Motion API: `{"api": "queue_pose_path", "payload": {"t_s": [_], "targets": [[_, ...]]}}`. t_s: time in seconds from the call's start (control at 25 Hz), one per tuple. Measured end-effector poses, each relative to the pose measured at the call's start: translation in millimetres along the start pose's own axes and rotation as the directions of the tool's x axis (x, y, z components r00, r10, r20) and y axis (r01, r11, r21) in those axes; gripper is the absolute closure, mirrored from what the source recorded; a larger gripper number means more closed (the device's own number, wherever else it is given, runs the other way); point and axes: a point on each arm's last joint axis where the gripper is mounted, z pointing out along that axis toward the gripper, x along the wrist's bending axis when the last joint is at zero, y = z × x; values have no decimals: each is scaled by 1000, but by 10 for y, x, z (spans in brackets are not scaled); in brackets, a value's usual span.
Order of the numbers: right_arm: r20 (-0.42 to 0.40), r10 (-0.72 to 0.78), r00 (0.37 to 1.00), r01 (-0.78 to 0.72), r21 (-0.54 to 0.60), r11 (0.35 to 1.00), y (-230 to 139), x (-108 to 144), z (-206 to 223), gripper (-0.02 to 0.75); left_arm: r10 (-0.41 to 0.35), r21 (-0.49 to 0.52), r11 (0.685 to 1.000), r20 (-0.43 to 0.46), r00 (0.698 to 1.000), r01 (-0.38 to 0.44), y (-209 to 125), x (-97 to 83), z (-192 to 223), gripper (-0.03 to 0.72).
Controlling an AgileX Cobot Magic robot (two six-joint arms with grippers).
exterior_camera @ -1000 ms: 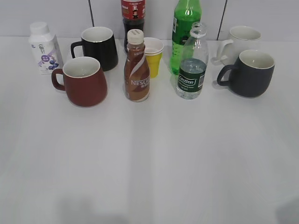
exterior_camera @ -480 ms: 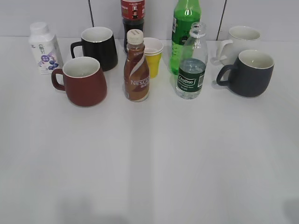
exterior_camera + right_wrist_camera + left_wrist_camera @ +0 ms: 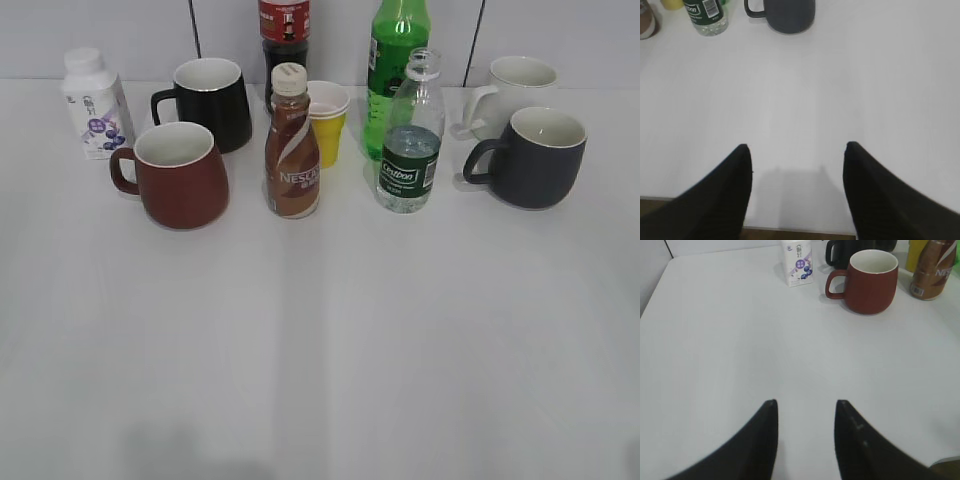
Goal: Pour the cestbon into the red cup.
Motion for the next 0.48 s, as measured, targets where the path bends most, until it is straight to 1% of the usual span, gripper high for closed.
{"api": "queue_pose_path", "payload": {"t_s": [0.32,0.48], "targets": [[1,1,1000,-1,0,1000,0,0,0,300,-1,2,1000,-2,1000,1,-6,0,5,400],[1,1,1000,-1,0,1000,0,0,0,300,-14,3,1000,-30,999,14,-6,-3,6,400]]}}
